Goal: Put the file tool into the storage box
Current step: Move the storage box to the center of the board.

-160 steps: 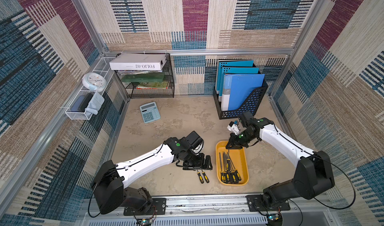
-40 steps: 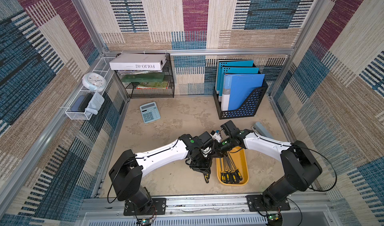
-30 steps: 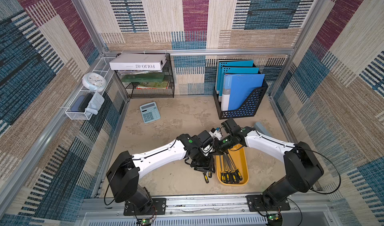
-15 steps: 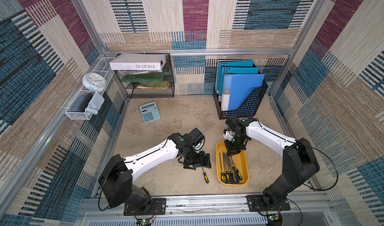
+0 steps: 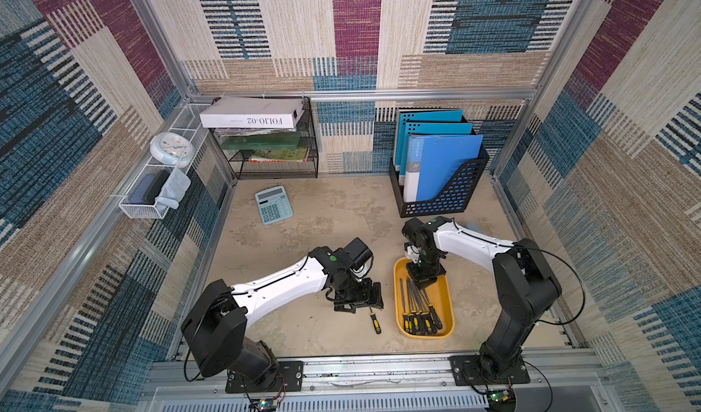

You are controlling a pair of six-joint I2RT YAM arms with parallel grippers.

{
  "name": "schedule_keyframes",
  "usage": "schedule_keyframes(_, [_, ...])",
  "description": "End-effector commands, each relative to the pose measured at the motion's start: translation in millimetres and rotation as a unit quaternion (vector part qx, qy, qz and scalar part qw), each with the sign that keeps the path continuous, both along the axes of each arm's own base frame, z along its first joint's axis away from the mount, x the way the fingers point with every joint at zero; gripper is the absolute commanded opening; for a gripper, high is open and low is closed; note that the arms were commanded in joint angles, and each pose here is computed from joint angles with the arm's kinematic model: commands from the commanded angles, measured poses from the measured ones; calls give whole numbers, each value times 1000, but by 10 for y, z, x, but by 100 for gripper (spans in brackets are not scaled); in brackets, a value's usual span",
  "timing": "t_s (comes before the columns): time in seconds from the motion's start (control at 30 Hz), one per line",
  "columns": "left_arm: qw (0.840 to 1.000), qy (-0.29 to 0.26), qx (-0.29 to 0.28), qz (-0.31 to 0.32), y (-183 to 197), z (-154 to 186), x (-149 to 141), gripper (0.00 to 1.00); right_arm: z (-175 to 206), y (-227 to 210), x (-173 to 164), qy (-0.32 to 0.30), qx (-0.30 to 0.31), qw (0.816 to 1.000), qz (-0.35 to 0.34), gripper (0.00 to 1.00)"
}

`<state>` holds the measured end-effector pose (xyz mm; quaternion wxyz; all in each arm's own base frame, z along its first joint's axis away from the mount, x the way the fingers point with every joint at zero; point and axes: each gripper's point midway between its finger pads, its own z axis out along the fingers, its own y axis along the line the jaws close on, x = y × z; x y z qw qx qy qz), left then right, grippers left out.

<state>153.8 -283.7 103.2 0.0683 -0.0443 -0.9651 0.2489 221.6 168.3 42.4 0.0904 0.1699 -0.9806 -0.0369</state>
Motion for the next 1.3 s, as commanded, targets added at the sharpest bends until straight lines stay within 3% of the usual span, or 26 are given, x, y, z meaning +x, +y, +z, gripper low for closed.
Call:
schedule_keyframes(0.0, [1000,6,1,9,-23,-40,13,90,-28,22,-81,15,0,1000,11,0])
schedule_keyframes(0.2, [1000,18,10,12,-15,-128,-7,89,-92,12,-198,34,-1,999,13,0])
schedule_keyframes(0.4, [1000,23,15,11,-8,-179,-21,88,-46,61,-230,40,15,999,7,6])
schedule_keyframes(0.5, [1000,24,15,9,-13,-188,-23,87,16,90,-249,44,25,999,9,0])
schedule_keyframes(0.83, [1000,27,13,0,-26,-219,-40,87,258,135,-358,66,48,997,16,0])
schedule_keyframes(1.27, [999,36,13,0,-70,-284,-32,87,-40,20,-438,89,-24,995,33,0])
